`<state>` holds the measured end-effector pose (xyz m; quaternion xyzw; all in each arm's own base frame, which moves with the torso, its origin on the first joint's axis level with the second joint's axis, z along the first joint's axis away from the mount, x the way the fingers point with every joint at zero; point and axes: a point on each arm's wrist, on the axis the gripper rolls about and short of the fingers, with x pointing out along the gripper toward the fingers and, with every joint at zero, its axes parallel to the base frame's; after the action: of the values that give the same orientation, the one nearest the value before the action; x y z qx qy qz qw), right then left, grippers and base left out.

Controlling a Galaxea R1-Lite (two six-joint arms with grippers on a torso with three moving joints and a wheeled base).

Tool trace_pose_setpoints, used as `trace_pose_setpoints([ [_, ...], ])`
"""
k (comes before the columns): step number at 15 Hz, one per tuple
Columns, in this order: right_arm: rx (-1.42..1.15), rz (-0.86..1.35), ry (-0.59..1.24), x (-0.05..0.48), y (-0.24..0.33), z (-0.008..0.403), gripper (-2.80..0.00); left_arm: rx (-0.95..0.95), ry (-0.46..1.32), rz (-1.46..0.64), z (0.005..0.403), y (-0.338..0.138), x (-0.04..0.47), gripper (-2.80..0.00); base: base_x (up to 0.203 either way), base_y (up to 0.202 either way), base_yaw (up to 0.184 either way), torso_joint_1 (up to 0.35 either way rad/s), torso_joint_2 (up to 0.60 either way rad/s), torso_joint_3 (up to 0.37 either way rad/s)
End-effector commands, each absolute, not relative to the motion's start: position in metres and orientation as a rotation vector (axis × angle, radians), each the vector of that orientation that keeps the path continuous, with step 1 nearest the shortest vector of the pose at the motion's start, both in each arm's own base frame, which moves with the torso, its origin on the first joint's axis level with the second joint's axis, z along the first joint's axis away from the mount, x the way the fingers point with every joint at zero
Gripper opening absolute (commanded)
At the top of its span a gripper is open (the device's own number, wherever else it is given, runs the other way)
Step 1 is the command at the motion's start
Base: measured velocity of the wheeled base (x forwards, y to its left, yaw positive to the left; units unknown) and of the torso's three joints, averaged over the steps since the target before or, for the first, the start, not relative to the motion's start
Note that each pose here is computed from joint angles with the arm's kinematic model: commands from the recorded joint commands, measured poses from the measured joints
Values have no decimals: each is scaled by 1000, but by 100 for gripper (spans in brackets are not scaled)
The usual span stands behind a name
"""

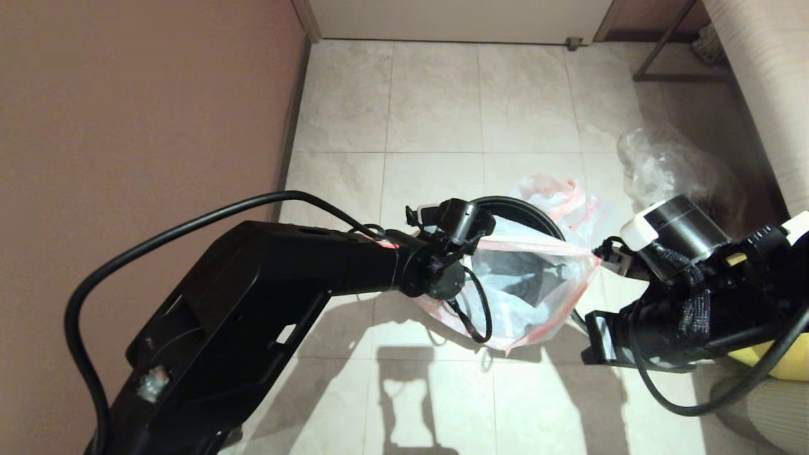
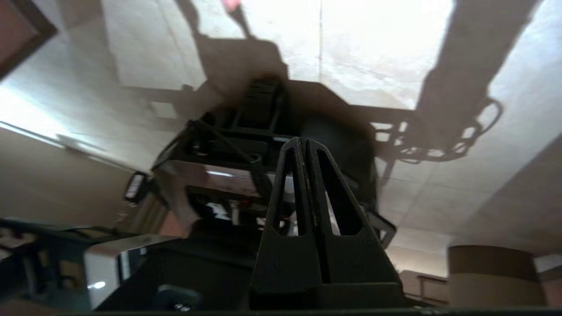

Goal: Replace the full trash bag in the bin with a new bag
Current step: Put the new garbage bag on the trash can

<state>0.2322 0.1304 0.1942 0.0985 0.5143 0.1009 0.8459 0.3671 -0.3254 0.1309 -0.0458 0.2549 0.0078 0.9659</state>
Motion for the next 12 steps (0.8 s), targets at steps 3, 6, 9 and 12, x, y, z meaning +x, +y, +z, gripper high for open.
trace_pose_setpoints([
  [3, 168, 228, 1088, 241, 140, 186, -280, -141, 440, 117, 134, -302, 393, -280, 0, 0, 0, 0, 0, 0],
  [6, 137, 254, 1059, 276, 157, 179, -280, -187, 433, 90, 129, -289, 410, -280, 0, 0, 0, 0, 0, 0],
  [9, 108, 296, 988, 312, 174, 171, -280, -193, 452, 57, 128, -294, 405, -280, 0, 0, 0, 0, 0, 0],
  [12, 108, 314, 948, 320, 177, 172, -280, -195, 449, 49, 130, -297, 402, -280, 0, 0, 0, 0, 0, 0],
])
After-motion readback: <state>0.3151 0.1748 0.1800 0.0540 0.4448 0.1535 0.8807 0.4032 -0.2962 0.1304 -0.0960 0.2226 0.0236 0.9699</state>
